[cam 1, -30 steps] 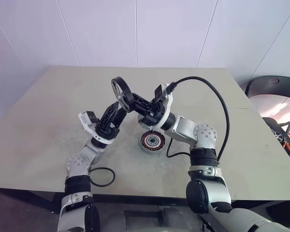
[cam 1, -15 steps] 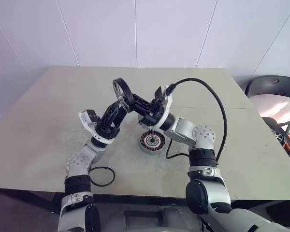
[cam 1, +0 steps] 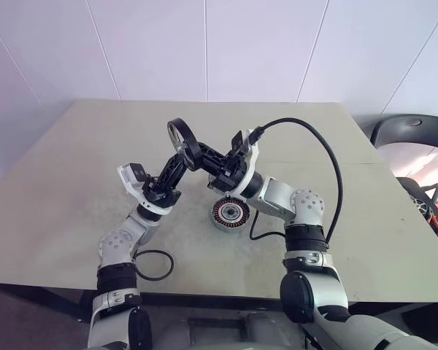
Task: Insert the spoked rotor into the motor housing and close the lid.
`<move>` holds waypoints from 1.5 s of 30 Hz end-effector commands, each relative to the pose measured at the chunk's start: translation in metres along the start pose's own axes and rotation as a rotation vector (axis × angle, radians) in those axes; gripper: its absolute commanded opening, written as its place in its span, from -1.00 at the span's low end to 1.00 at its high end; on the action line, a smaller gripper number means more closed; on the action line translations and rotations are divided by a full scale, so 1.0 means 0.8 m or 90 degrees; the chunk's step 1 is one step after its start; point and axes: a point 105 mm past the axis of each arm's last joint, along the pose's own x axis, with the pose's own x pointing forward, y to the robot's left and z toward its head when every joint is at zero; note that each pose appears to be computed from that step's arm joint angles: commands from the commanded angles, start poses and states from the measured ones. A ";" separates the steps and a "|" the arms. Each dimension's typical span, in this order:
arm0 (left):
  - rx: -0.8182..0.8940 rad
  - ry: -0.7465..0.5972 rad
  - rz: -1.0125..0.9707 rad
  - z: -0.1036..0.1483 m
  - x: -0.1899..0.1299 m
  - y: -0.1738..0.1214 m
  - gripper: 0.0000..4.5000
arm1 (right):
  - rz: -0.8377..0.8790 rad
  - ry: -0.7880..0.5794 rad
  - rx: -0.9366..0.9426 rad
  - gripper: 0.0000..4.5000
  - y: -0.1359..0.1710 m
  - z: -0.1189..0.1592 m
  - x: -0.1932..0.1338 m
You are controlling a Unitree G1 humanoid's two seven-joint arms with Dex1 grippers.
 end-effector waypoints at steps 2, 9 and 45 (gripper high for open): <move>0.039 0.015 -0.067 0.002 0.023 -0.028 -0.91 | 0.016 -0.002 -0.004 -0.71 0.004 -0.002 0.004; 0.055 0.018 -0.042 0.001 0.023 -0.022 -0.91 | 0.010 -0.004 -0.003 0.02 0.003 -0.001 0.005; 0.607 0.448 0.281 -0.014 0.033 0.089 -0.91 | -0.106 -0.162 -0.158 0.02 0.014 0.099 -0.052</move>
